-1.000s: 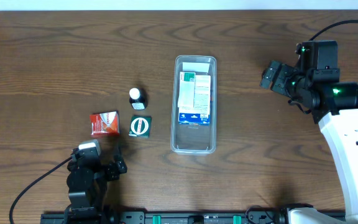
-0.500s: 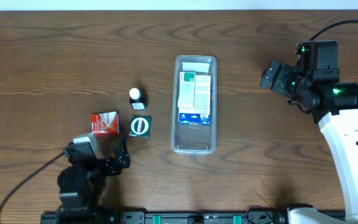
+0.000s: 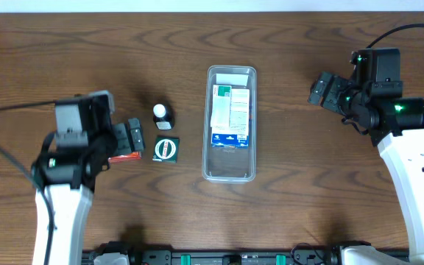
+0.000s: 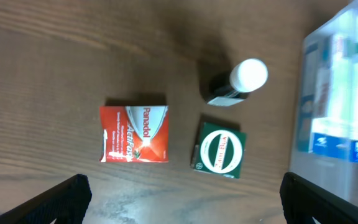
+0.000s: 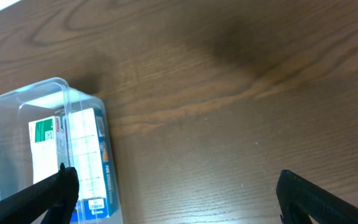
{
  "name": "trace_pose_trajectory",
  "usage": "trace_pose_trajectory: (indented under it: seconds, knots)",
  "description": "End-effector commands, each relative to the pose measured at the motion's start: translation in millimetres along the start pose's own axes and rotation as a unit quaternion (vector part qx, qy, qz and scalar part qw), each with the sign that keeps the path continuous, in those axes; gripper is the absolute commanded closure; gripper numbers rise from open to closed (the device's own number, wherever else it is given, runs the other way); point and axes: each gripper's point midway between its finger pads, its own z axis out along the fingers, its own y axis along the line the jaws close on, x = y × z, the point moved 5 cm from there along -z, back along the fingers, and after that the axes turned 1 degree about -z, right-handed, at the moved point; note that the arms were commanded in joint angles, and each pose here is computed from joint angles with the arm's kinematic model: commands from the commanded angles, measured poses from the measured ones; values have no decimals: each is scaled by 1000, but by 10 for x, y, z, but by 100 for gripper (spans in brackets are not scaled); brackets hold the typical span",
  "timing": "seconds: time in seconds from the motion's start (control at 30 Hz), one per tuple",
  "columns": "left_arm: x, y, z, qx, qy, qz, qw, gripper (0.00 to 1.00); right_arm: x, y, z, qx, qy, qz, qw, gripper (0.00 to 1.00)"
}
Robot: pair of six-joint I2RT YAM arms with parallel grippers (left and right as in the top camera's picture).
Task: Pack container
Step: 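Reach the left gripper to the red Panadol box and grasp it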
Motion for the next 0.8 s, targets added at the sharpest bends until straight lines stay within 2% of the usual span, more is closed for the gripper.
trace_pose_trajectory:
  seconds: [0.0, 0.2, 0.47, 0.77]
  knots:
    - [7, 58, 135, -20, 37, 9, 999, 2, -24, -14, -16, 3, -4, -3, 1000, 1]
    - [85, 90, 342, -30, 86, -39, 995, 2, -24, -14, -16, 3, -4, -3, 1000, 1]
    - [126, 253, 390, -93, 96, -34, 991, 2, -24, -14, -16, 3, -4, -3, 1000, 1]
    - [139, 358, 834, -100, 143, -34, 984, 2, -24, -14, -16, 3, -4, -3, 1000, 1]
